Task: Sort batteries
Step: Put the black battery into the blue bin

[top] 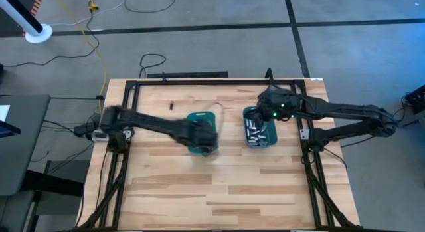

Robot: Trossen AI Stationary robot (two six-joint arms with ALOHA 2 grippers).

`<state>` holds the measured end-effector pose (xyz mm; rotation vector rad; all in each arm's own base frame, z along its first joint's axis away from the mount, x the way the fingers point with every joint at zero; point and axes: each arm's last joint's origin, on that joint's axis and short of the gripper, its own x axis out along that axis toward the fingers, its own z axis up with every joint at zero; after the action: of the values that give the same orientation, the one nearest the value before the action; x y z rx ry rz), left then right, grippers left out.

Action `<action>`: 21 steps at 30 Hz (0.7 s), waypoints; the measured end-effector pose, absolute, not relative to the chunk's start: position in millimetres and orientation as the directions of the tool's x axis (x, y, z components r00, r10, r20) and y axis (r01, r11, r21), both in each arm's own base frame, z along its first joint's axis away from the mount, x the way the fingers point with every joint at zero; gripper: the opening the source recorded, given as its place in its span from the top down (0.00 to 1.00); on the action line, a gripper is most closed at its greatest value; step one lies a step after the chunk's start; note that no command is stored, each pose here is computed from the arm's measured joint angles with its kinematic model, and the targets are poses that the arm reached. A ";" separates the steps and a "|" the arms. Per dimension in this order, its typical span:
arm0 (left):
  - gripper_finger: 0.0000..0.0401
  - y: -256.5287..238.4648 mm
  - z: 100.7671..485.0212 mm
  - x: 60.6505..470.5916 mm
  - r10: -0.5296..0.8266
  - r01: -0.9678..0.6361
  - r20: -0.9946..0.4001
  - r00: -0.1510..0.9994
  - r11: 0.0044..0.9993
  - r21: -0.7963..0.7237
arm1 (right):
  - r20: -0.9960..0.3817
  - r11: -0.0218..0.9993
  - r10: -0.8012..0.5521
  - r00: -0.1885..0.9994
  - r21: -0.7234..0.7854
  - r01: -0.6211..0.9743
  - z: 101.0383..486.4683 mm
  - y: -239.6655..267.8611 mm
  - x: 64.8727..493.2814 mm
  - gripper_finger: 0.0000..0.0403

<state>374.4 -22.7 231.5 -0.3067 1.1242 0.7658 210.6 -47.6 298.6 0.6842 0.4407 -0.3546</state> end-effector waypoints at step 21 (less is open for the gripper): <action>0.83 68.6 241.0 169.6 0.521 -0.940 -0.788 0.327 0.263 -0.216 | -0.662 0.704 -0.113 0.741 0.473 0.530 261.6 -39.6 264.7 0.70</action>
<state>169.6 68.6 241.0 -0.7665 0.6593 1.0910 264.7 -39.6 261.6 0.7056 0.6460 -0.3867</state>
